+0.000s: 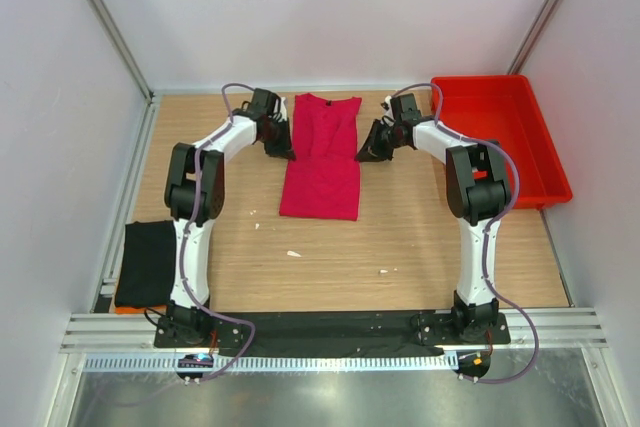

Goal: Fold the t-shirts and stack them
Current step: Fold the tshirt

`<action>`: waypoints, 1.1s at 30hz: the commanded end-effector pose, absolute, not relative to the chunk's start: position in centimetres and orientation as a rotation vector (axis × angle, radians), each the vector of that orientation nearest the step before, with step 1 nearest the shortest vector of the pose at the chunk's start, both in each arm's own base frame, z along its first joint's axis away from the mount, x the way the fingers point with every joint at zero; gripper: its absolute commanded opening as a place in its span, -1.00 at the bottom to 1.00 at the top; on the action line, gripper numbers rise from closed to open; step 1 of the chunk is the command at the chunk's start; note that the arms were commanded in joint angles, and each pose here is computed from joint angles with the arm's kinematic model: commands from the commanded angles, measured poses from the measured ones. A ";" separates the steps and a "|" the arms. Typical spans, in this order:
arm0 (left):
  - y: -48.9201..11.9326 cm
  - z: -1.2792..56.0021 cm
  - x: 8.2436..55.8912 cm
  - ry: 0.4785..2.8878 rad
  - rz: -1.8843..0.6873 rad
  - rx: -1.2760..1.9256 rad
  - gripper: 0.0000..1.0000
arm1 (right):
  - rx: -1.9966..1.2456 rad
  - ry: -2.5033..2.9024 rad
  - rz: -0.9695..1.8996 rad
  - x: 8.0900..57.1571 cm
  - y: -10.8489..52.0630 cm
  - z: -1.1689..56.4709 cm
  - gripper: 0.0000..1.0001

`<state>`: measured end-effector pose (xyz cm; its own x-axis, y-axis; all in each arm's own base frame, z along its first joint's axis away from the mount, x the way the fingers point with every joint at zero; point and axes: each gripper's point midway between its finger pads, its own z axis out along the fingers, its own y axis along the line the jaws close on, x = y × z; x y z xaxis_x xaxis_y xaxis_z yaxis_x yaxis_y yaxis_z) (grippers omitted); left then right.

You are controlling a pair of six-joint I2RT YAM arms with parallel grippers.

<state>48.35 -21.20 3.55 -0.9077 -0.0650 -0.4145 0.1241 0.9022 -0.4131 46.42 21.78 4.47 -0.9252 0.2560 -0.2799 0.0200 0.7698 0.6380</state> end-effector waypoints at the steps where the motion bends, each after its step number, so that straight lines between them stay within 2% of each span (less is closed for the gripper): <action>1: -21.3 5.3 49.0 2.618 -0.609 0.096 -1.00 | 0.199 2.556 0.972 47.7 22.3 6.3 -0.78; 7: -20.5 7.8 49.3 2.564 -0.569 0.088 -1.00 | 0.209 2.546 0.932 47.6 21.8 7.6 -0.98; 14: -19.5 9.5 49.9 2.536 -0.575 0.039 -1.00 | 0.200 2.525 0.937 47.3 21.8 9.1 -0.97; 21: -19.0 8.1 50.4 2.571 -0.603 -0.013 -1.00 | 0.205 2.520 0.934 48.3 22.0 9.0 -0.98; 23: -19.1 7.5 50.7 2.584 -0.604 -0.021 -0.92 | 0.213 2.544 0.935 48.5 22.1 7.9 -0.96; 24: -19.0 7.3 50.6 2.597 -0.597 -0.028 -0.83 | 0.211 2.539 0.935 48.9 22.1 8.0 -0.89; 25: -18.7 7.4 51.1 2.594 -0.564 -0.038 -0.77 | 0.207 2.543 0.924 49.1 22.0 7.8 -0.63; 27: -17.9 7.9 51.0 2.610 -0.507 -0.049 -0.60 | 0.225 2.568 0.855 49.5 21.3 7.4 -0.56; 30: -16.0 11.0 51.9 2.564 -0.361 -0.073 -0.37 | 0.248 2.621 0.695 49.2 19.4 7.3 -0.32; 31: -15.3 11.7 51.8 2.559 -0.312 -0.091 -0.31 | 0.241 2.636 0.672 48.9 19.1 7.4 -0.13; 33: -14.4 13.2 50.9 2.554 -0.276 -0.102 -0.24 | 0.219 2.667 0.612 47.6 18.2 7.9 0.01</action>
<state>51.59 -16.96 8.70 -0.8704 -0.1212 -0.4773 0.0294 0.9547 -0.2960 48.77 20.36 6.53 -0.9071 0.2671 -0.3253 0.0501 0.8359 0.5466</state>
